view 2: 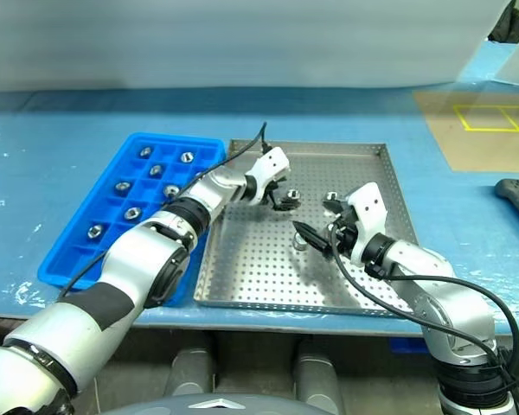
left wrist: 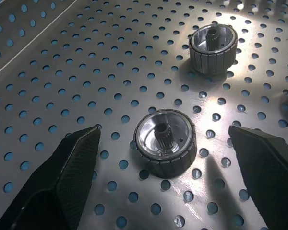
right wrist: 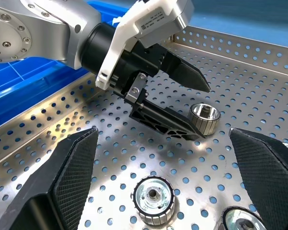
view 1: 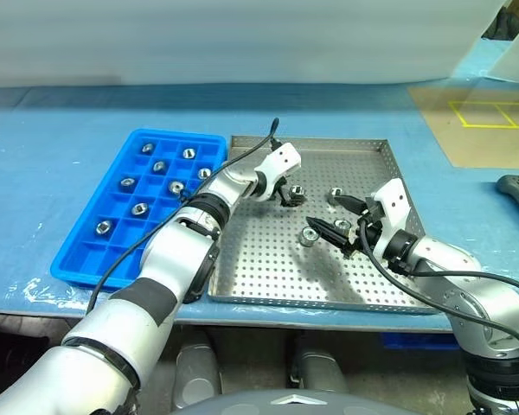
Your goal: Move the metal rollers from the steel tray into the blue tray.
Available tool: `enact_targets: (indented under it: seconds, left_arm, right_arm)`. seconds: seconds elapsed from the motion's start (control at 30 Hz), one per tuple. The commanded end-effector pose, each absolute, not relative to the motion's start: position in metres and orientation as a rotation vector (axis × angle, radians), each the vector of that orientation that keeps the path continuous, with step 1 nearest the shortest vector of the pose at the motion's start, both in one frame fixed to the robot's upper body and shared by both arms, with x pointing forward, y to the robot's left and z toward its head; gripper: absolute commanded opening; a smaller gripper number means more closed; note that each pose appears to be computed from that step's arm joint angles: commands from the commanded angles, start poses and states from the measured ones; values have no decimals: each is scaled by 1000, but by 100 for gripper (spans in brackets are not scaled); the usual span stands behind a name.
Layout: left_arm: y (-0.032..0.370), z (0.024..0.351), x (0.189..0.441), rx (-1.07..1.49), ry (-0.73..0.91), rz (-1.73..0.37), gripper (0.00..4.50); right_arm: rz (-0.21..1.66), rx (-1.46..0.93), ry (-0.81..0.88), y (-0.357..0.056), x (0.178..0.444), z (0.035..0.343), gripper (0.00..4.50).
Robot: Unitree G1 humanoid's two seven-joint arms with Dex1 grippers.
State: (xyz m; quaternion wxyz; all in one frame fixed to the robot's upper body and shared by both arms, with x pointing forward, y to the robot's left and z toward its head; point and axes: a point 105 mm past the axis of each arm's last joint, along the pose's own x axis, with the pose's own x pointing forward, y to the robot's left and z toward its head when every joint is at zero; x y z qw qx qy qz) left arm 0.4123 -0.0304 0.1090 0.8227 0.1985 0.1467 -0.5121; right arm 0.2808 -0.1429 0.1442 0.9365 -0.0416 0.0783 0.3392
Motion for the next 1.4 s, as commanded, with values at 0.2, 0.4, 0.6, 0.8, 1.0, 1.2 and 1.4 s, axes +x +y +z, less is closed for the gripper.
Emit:
enact_targets:
  seconds: [0.2, 0.4, 0.6, 0.8, 1.0, 1.2, 1.4]
  left_arm:
    - [-34, 112, 412, 427, 318, -1093, 449]
    - [-31, 109, 413, 440, 353, -1082, 449]
    - [-28, 112, 416, 431, 352, -1058, 432]
    - [-30, 114, 417, 420, 340, -1048, 258]
    - [-31, 115, 416, 401, 334, -1049, 172]
    - [-32, 122, 418, 358, 326, -1050, 172]
    - [-27, 141, 424, 311, 276, -1045, 172]
  right_arm:
    - [682, -93, 91, -143, 275, 160, 450]
    - [675, -91, 90, -143, 275, 160, 450]
    - [674, -90, 93, -143, 274, 160, 450]
    - [602, -159, 221, -159, 276, 136, 450]
    - [579, -144, 260, -163, 275, 131, 450]
    - [587, -139, 264, -162, 275, 132, 450]
    - [622, -129, 233, -156, 279, 138, 450]
